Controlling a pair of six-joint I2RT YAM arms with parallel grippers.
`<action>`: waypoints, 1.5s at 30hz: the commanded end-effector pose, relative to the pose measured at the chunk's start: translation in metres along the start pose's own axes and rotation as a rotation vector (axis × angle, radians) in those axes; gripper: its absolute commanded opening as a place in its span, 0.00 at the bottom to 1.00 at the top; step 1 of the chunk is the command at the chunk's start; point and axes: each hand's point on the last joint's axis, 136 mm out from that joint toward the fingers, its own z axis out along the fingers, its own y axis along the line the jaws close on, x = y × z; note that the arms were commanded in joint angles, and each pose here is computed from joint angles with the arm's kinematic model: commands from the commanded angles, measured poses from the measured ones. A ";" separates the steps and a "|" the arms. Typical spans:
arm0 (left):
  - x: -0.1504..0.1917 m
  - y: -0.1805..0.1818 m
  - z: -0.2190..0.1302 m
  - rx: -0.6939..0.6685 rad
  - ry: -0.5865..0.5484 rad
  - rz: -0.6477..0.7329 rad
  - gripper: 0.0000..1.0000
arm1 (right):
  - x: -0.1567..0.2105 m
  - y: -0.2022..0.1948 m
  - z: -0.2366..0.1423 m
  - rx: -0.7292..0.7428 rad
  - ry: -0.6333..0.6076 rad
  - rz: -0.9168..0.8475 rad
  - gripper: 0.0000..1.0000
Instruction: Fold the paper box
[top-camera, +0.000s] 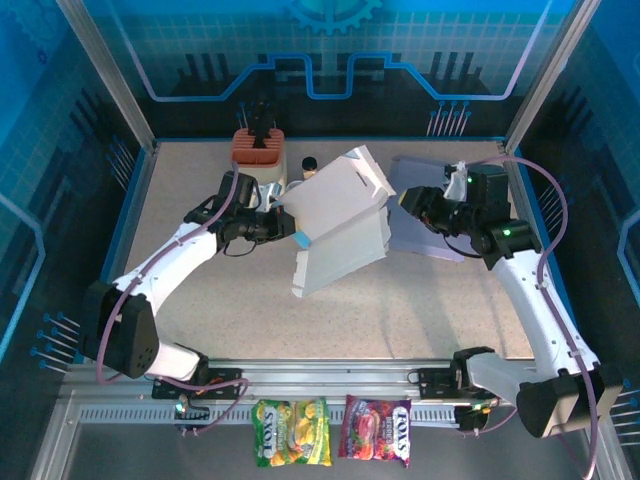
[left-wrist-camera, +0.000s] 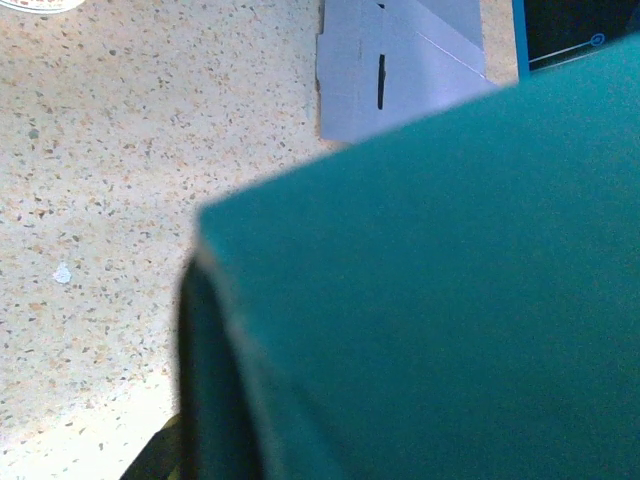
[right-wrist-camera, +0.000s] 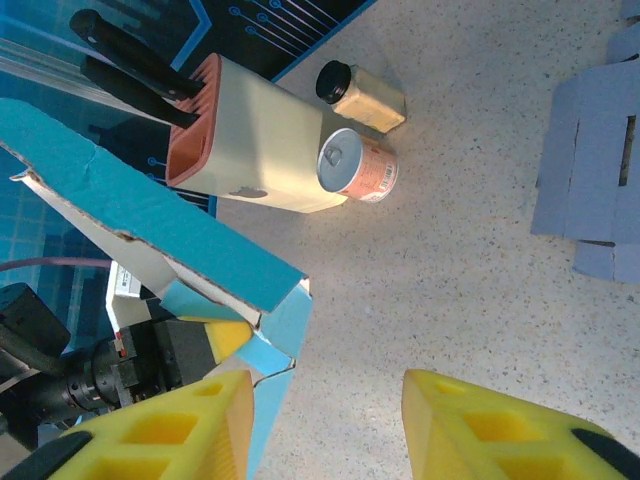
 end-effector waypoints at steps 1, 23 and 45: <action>-0.010 -0.013 -0.005 0.051 -0.011 -0.013 0.00 | -0.003 0.000 0.000 -0.013 -0.029 0.025 0.46; -0.006 -0.018 -0.010 0.060 -0.004 -0.033 0.00 | -0.006 0.008 0.021 0.012 -0.044 -0.004 0.47; -0.010 -0.020 -0.012 0.064 0.011 -0.014 0.00 | -0.008 0.050 0.007 -0.030 0.035 -0.240 0.59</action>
